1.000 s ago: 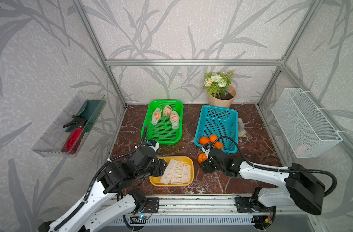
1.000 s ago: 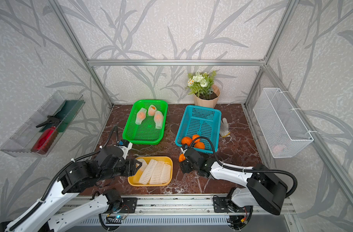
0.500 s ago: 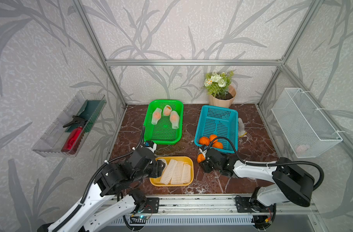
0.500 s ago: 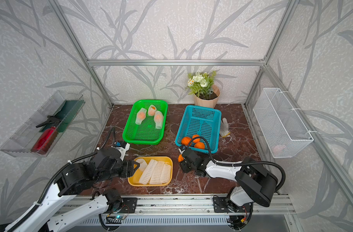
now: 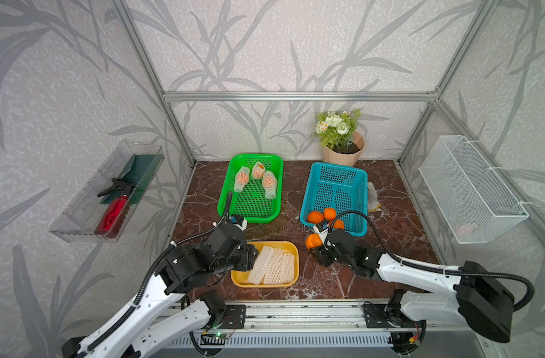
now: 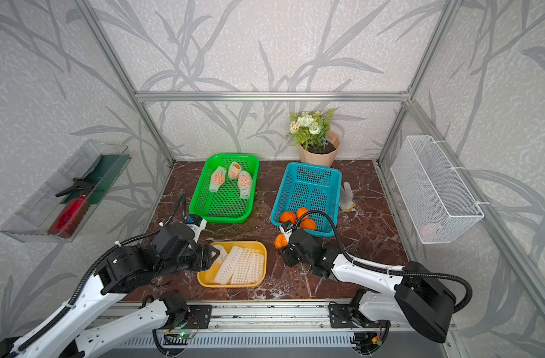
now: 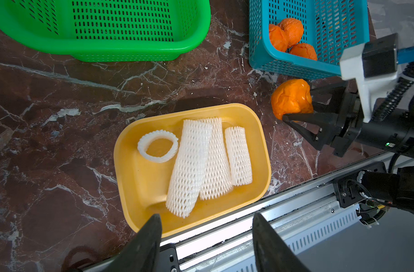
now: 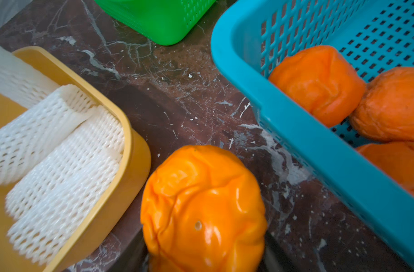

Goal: Remove foam nets from oranges
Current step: Pick up the orange from the center of the board, then place the orange in the basket.

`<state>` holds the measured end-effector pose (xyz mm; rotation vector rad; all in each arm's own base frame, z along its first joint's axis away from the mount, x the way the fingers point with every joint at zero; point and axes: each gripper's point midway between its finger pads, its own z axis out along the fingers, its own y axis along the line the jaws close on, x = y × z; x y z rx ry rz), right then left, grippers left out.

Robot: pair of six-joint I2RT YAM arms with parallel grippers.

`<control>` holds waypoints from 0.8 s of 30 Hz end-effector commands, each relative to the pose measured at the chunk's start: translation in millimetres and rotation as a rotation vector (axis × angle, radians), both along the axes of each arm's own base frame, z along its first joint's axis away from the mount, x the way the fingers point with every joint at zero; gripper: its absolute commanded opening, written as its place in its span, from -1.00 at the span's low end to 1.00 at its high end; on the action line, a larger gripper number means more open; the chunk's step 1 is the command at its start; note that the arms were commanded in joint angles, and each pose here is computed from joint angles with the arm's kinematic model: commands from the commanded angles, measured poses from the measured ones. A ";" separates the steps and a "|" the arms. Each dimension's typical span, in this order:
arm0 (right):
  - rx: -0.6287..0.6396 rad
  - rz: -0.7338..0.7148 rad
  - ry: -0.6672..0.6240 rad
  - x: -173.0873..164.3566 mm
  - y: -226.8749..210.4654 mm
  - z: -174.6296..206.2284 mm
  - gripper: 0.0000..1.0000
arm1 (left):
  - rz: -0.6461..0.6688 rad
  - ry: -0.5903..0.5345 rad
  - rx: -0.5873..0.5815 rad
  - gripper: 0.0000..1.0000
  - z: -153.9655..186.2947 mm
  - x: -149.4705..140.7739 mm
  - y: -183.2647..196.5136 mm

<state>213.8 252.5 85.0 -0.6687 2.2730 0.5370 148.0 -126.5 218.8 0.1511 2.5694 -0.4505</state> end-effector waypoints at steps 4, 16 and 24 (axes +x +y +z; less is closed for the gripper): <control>0.076 0.066 0.087 -37.7 -10.6 9.7 0.07 | 0.016 -0.059 -0.009 0.22 17.9 17.2 -7.2; 0.171 -0.101 0.100 -28.5 -52.0 88.1 0.06 | 0.047 -0.254 0.039 0.57 67.0 67.4 -21.0; 0.211 -0.257 0.224 43.2 -73.3 113.6 0.01 | 0.057 -0.351 0.088 0.75 99.3 112.9 -29.2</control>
